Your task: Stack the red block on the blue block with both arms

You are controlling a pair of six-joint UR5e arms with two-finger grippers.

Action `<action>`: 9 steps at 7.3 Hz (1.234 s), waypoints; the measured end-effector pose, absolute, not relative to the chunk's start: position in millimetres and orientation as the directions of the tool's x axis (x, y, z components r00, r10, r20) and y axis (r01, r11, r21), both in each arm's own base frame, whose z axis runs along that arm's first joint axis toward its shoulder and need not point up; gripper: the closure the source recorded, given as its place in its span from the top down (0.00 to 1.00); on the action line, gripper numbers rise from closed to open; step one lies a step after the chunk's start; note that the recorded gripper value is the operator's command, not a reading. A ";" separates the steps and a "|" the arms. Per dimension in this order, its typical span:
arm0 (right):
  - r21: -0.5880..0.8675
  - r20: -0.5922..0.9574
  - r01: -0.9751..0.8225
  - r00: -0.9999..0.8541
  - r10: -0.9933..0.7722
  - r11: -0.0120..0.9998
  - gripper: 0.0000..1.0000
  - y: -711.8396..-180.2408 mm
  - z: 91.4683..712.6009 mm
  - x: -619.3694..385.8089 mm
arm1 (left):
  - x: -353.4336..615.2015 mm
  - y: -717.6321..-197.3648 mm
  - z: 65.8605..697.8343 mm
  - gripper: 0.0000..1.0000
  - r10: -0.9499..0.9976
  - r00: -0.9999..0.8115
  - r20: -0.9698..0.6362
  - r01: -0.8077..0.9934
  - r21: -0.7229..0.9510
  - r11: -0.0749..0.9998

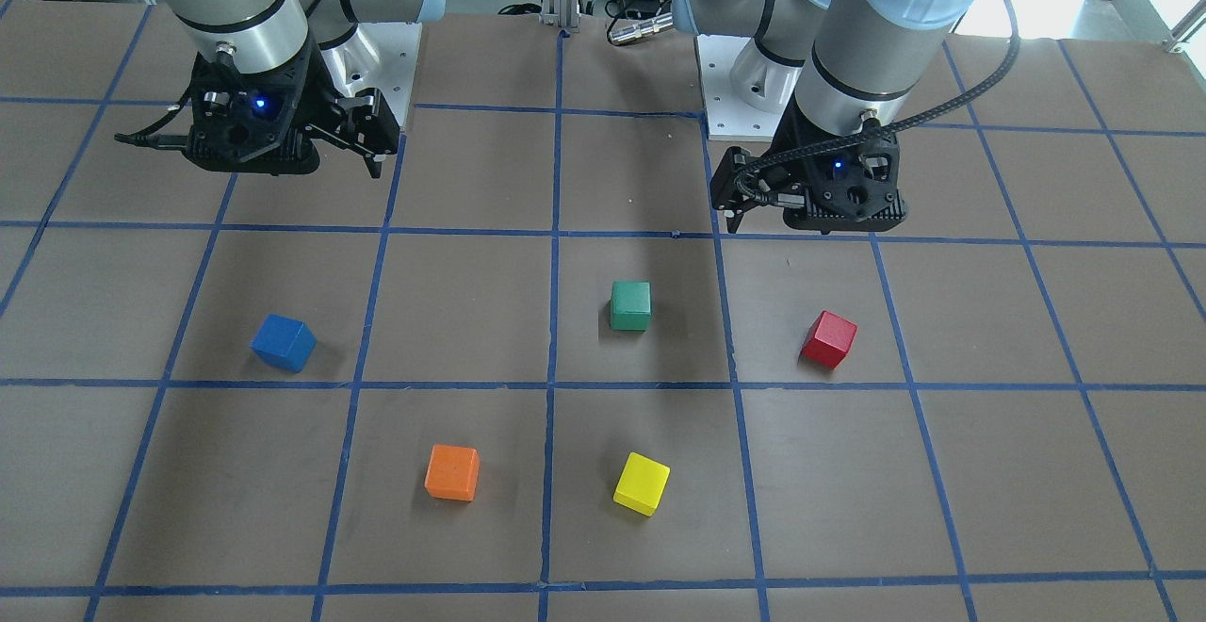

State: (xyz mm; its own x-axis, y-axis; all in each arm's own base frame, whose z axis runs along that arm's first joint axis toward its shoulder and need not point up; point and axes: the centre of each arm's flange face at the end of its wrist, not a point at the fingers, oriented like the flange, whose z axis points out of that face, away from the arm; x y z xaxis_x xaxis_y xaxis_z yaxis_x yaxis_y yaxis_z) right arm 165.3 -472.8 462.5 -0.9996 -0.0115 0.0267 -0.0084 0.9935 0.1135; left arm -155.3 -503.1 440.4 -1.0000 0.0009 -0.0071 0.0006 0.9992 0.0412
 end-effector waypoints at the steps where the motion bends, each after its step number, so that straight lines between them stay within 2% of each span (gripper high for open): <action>1: 0.117 0.027 -0.008 -1.000 -0.011 0.993 1.00 -473.7 460.8 165.3 | -155.2 -502.6 441.4 1.00 0.001 -1.000 -0.007 0.000 0.039 0.999; 9: 0.127 0.025 -0.008 -1.000 -0.012 0.992 1.00 -477.0 456.0 165.8 | -156.0 -504.1 444.1 1.00 0.039 -0.999 0.002 0.039 0.028 0.999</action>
